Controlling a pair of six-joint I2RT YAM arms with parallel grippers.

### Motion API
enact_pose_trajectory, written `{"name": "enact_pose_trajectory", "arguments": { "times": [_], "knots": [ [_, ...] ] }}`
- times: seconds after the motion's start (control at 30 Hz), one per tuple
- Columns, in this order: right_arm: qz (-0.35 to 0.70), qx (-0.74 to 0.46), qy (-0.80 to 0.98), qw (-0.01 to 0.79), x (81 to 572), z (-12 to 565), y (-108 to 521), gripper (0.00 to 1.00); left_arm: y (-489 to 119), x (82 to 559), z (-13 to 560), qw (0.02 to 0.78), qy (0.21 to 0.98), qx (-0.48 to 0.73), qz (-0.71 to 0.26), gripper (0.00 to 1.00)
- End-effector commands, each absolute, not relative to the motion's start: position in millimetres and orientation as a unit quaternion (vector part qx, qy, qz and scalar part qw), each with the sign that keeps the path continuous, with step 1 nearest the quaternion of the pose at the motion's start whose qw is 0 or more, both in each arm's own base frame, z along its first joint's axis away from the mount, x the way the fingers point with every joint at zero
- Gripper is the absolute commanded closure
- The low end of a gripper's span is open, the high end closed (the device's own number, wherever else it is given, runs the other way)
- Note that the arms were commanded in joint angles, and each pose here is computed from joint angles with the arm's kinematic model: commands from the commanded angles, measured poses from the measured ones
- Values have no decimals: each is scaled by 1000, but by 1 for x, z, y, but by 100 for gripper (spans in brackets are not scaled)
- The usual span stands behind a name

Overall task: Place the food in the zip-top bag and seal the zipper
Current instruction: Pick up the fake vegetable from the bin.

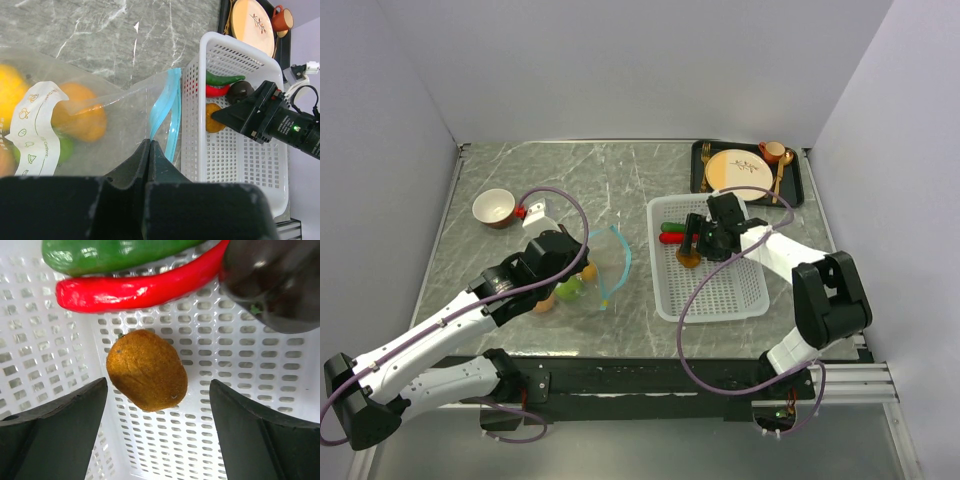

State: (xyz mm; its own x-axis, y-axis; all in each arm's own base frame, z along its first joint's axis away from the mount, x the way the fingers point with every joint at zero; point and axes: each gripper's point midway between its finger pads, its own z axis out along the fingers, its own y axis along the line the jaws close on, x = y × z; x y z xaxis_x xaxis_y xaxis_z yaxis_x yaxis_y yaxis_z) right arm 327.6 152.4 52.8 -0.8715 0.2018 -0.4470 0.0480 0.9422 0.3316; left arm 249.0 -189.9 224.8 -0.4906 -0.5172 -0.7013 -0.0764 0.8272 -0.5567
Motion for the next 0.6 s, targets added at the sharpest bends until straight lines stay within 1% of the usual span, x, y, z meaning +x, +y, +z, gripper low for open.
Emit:
{"name": "enact_pose_trajectory", "arguments": {
  "times": [0.0,0.27,0.47,0.57],
  "knots": [
    [155,81,939,298,345,70,147,11,-188,252,235,483,822,-186,-238,97],
    [196,97,930,296,349,63,162,13,-187,251,235,483,822,-188,-238,97],
    [190,91,939,272,347,52,163,20,-185,251,233,482,822,-189,-236,97],
    [192,90,939,272,346,54,163,25,-185,250,234,483,821,-189,-237,96]
  ]
}}
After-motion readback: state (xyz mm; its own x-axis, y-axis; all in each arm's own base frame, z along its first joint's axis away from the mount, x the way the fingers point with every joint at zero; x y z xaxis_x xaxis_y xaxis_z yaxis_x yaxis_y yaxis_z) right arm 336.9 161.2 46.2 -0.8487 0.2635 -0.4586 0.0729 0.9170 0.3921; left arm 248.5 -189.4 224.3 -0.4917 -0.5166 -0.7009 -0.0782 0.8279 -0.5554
